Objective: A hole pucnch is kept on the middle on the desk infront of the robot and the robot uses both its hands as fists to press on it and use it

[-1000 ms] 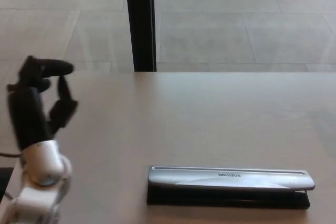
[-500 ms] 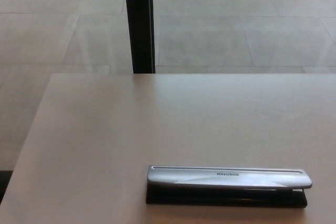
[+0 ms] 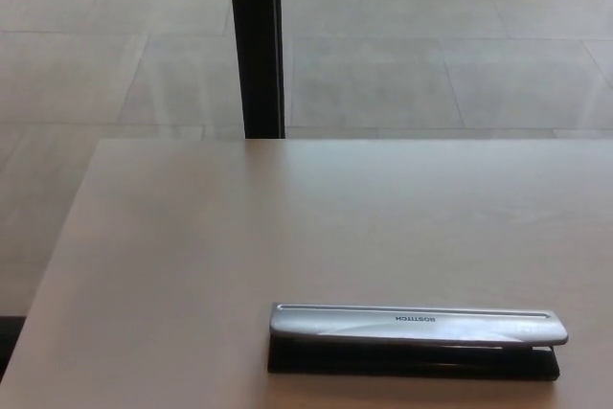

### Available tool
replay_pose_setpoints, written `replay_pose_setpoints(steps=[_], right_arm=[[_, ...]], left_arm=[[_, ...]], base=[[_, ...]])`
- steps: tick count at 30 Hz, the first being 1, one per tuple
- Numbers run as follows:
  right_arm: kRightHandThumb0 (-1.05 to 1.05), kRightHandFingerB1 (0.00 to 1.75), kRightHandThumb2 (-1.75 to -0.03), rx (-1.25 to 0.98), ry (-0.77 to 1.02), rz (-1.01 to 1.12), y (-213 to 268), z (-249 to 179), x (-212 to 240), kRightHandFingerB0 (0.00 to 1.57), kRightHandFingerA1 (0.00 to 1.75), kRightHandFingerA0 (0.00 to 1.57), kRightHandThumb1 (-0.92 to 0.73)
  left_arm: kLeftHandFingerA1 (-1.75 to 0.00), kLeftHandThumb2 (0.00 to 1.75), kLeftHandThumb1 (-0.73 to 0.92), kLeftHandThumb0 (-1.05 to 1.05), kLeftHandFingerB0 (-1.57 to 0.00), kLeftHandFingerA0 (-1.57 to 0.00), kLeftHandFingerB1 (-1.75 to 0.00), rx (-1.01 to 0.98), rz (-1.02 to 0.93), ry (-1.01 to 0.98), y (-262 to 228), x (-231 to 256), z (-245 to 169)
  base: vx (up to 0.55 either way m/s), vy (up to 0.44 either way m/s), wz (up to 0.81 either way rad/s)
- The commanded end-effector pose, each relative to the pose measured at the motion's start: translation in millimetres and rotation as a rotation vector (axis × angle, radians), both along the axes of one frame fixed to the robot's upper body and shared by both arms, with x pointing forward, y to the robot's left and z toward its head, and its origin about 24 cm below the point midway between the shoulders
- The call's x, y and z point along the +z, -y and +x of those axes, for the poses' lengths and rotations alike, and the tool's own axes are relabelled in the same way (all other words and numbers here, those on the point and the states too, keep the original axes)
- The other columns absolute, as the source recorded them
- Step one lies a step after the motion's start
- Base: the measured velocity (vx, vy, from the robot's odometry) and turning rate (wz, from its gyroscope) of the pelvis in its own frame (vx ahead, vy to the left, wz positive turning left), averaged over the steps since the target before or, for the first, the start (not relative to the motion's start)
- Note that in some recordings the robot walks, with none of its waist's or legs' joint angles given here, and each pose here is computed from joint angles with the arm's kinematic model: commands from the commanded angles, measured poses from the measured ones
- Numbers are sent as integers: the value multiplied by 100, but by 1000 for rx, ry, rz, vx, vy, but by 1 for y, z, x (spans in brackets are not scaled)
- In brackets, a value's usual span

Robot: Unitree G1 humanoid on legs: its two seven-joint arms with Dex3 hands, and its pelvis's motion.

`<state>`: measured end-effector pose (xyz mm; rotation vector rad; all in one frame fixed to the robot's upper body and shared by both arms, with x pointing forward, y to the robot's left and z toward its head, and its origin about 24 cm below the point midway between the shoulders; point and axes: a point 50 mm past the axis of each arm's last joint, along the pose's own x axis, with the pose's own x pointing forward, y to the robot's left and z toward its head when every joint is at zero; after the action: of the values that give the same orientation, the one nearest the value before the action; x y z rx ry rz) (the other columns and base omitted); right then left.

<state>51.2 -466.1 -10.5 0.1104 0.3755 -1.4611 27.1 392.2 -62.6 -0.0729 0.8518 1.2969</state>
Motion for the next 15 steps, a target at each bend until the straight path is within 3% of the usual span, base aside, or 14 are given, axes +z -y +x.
replay_pose_setpoints(steps=[1,2,3,4,7,8,10,11,13,14,15], right_arm=[[-37,92,-108,76,-27,62,-39,6,-37,85,135,126,-45],[-37,85,-88,69,-25,72,-40,7,-37,84,172,102,-55],[-37,85,-88,67,-23,73,-41,7,-38,84,172,102,-55],[-43,83,-101,102,-25,52,-42,10,-37,82,140,133,-46],[-44,85,-100,111,1,51,-44,15,-37,84,141,134,-43],[-40,80,-83,171,-45,30,-47,18,-38,85,158,117,-54],[-43,86,-81,190,-24,22,-50,21,-37,84,156,116,-54],[-44,78,-75,210,-50,30,-52,22,-39,74,134,105,-58],[-44,78,-75,241,-90,42,-53,24,-41,74,134,105,-58],[-44,73,-68,275,-108,104,-57,24,-48,68,117,103,-63],[-41,71,-69,320,-119,145,-60,26,-52,63,114,97,-63]], left_arm=[[-165,123,32,-22,-96,-98,-109,-87,-100,-63,6,-7,-10],[-167,111,40,-25,-90,-99,-107,-106,-107,-90,6,-7,-12],[-167,111,40,-25,-90,-99,-107,-113,-107,-92,6,-6,-10],[-162,97,42,-29,-83,-97,-103,-85,-153,-72,5,-9,-16],[-162,97,43,-28,-79,-98,-95,-46,-164,-32,5,-9,-11],[-167,94,45,-24,-76,-103,-90,-47,-163,-8,4,-9,-11],[-171,90,42,-27,-82,-98,-100,-53,-157,8,5,-9,-7],[-170,94,40,-25,-86,-100,-107,-65,-159,7,5,-10,-6],[-170,94,40,-25,-86,-100,-107,-83,-161,7,6,-10,-6],[-160,90,38,-27,-88,-103,-115,-117,-180,-8,7,-11,-5],[-154,91,34,-26,-87,-106,-111,-129,-178,-3,7,-11,-6]], base=[[0,0,0],[0,0,0],[0,0,0],[0,0,0],[0,0,0],[0,0,0],[0,0,0],[0,0,0],[0,0,0],[0,0,0],[0,0,0]])
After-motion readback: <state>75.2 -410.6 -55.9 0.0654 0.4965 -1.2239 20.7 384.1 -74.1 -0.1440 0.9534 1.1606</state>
